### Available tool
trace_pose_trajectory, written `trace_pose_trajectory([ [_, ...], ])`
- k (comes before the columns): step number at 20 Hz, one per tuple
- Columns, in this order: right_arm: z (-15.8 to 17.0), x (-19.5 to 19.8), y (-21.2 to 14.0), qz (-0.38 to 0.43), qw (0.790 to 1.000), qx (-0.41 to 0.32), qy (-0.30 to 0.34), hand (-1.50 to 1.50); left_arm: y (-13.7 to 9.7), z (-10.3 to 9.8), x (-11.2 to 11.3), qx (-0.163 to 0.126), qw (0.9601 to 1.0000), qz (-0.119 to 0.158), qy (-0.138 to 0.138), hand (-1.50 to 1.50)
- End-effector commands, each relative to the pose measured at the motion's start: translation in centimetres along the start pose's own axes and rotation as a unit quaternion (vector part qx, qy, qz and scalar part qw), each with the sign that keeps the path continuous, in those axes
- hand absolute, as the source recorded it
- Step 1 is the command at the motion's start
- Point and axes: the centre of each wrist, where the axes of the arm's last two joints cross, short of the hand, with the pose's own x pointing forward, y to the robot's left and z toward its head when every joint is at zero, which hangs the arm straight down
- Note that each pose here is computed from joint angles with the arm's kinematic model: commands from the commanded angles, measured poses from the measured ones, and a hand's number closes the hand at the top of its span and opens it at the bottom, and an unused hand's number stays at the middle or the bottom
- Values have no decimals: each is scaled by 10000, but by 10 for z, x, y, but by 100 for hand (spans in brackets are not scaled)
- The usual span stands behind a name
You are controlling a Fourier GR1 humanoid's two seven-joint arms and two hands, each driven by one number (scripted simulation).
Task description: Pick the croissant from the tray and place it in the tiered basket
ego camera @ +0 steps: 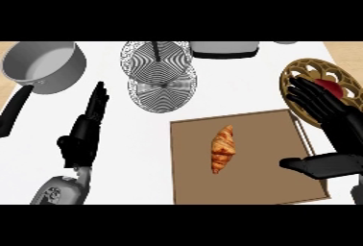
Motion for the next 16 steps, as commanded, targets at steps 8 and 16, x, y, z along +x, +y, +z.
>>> trace_pose_trajectory([
  [8, -1, 104, 27, 4540, 8744, 1186, 1234, -150, -16, -2, 0, -176, 9998, 48, -81, 0],
  [16, -22, 110, 119, 5440, 7999, 1559, 2000, -150, -18, -4, -5, -295, 9995, -28, -66, 0],
])
